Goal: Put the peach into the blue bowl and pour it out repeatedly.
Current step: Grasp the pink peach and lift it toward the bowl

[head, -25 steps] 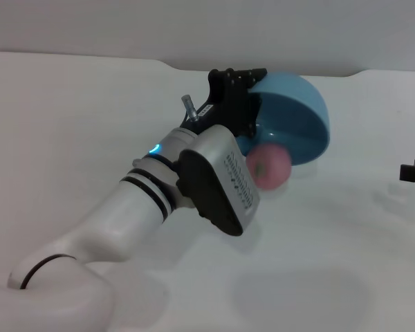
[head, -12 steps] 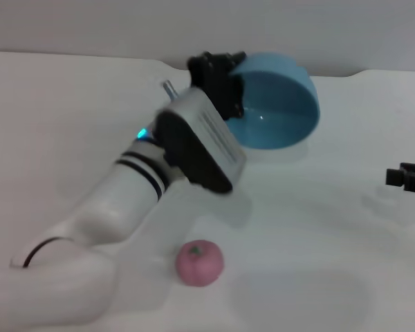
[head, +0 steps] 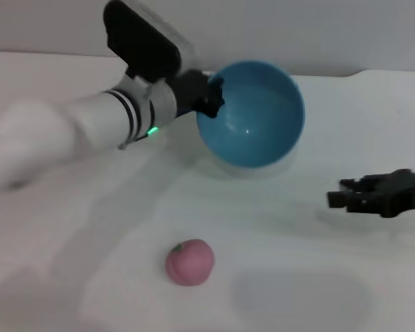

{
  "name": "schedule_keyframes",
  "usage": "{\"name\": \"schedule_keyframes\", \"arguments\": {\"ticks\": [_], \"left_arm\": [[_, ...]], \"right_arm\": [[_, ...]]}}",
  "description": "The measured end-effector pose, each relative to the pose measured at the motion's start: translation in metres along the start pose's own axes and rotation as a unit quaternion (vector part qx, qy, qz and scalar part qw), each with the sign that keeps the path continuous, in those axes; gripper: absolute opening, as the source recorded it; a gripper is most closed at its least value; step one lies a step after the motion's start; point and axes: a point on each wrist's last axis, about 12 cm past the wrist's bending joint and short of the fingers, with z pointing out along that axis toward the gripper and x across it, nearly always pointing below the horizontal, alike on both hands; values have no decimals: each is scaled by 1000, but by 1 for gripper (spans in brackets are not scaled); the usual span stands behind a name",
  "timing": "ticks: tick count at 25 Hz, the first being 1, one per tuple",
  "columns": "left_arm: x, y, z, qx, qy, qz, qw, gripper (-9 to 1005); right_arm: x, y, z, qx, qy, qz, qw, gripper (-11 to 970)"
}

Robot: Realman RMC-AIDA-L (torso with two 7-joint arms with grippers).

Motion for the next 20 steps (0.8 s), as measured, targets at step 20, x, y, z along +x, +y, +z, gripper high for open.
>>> {"name": "schedule_keyframes", "arguments": {"ticks": [20], "left_arm": [[13, 96, -47, 33, 229, -237, 943, 0]], "right_arm": [[-43, 76, 131, -112, 168, -253, 946, 613]]}}
